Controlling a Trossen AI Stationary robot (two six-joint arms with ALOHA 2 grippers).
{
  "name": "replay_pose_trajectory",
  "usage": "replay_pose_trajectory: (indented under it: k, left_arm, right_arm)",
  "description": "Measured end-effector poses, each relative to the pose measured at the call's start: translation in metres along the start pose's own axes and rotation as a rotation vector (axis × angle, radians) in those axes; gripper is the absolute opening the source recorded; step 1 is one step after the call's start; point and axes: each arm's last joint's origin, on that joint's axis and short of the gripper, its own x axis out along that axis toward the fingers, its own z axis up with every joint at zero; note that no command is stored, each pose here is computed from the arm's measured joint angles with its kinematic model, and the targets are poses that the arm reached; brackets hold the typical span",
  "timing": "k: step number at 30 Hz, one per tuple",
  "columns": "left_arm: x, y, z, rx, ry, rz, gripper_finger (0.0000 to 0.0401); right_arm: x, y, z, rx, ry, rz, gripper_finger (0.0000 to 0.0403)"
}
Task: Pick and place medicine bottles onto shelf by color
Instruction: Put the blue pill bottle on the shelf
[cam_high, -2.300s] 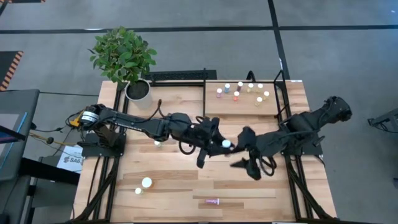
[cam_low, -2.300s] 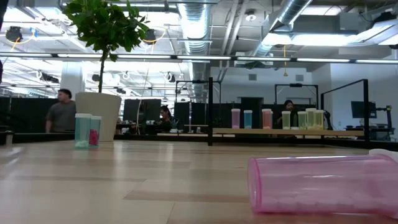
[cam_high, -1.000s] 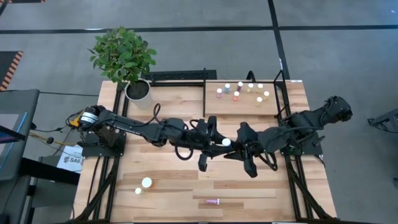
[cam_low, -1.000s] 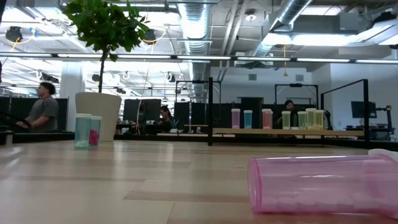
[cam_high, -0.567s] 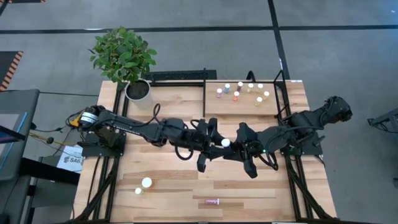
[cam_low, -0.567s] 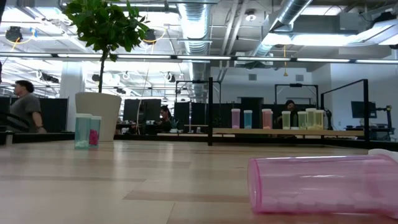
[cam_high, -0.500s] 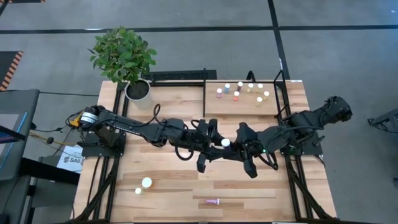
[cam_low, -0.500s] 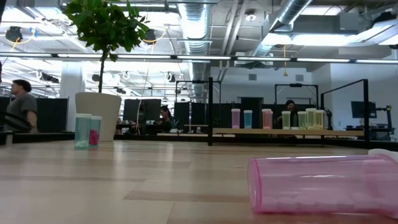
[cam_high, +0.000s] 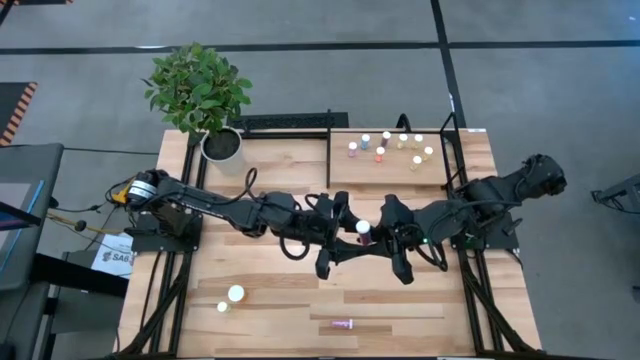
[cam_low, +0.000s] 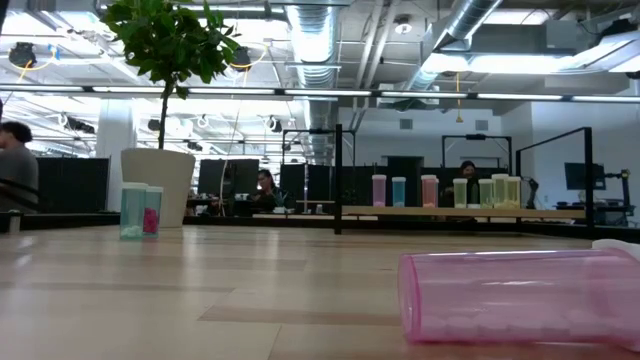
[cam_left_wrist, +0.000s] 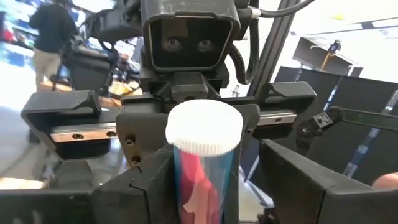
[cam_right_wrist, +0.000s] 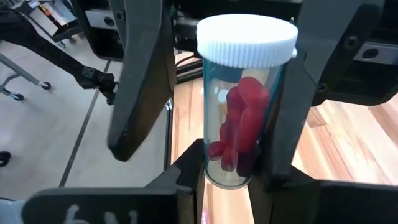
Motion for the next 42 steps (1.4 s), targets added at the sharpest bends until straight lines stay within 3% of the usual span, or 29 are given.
replay_pose_trajectory:
  k: [6,18,27,32,35,39,42]
  left_arm:
    - [0.0,0.0,0.001,0.058,-0.031,0.084,0.0169]
    - [0.0,0.0,0.002,0.095,-0.055,0.107,0.0069]
    - [0.001,0.001,-0.001,0.096,-0.033,0.079,0.0081]
    - [0.0,0.007,-0.012,0.03,0.093,0.097,0.008]
    - [0.001,0.012,-0.023,-0.109,0.216,0.017,0.008]
    - [0.004,0.017,-0.039,-0.306,0.36,-0.127,0.008]
    - [0.008,0.017,-0.045,-0.376,0.394,-0.198,0.008]
  right_arm:
    - [-0.003,0.001,0.004,-0.001,-0.016,0.003,0.0093]
    - [-0.007,0.001,0.005,-0.012,-0.031,0.003,0.0099]
    - [-0.032,-0.001,0.005,0.054,0.089,0.115,0.0189]
    - [-0.056,-0.001,0.01,0.104,0.136,0.127,0.0234]
    - [-0.064,0.003,0.012,-0.018,0.115,0.162,0.0242]
    - [-0.064,0.009,0.009,-0.314,0.099,0.2,0.0243]
    - [-0.051,0.013,0.006,-0.472,0.109,0.203,0.0244]
